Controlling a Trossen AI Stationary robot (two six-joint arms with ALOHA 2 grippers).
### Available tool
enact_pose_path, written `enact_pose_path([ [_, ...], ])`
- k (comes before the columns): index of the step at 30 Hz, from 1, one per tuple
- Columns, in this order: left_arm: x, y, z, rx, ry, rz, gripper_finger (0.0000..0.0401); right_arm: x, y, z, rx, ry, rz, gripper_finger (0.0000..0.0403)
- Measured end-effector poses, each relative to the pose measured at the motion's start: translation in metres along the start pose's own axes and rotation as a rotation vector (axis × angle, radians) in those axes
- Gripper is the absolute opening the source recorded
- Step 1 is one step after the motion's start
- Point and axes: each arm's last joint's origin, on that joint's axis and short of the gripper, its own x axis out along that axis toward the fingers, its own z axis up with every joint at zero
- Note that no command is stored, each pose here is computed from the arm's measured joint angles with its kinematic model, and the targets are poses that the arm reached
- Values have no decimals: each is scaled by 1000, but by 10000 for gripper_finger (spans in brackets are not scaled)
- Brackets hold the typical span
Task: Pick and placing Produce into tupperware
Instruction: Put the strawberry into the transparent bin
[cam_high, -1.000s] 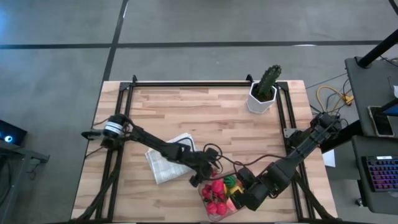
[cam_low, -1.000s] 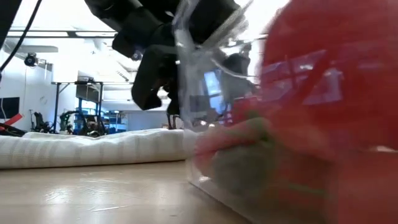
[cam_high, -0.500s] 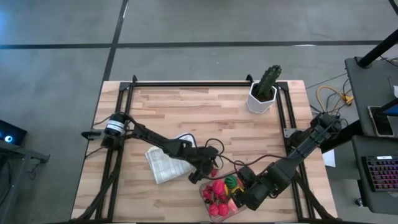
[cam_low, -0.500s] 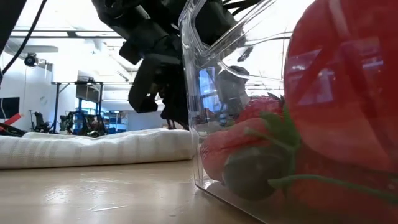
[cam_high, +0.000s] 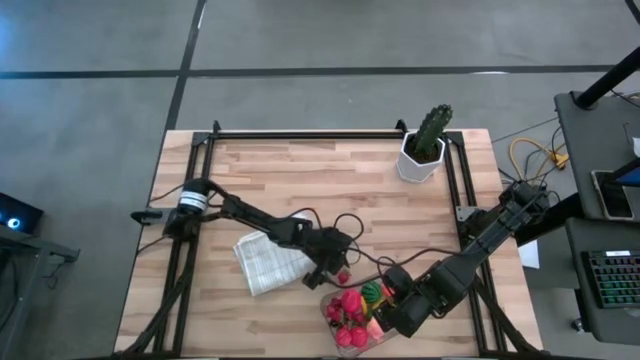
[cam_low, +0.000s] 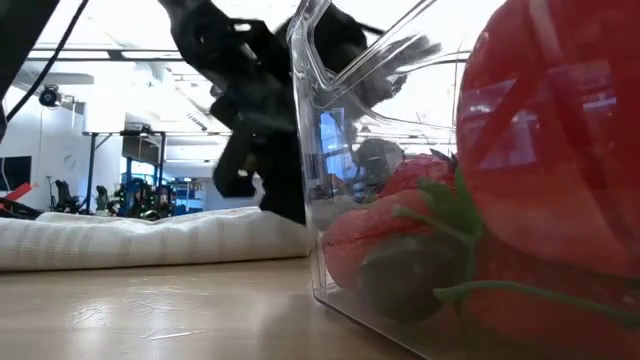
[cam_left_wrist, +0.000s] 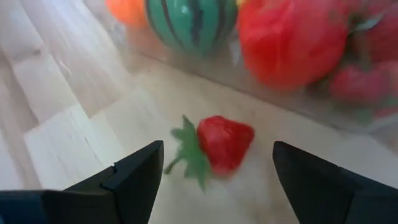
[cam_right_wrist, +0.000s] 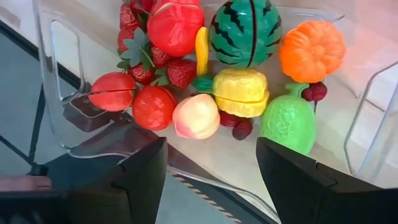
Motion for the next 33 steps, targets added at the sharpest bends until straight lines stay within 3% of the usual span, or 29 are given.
enact_pose_path([
  [18,6,5,7,-46,-32,-29,284,0,-2,1,11,-4,-19,238],
  [33,11,4,0,-56,-9,-39,224,0,-1,4,17,-32,-16,238],
])
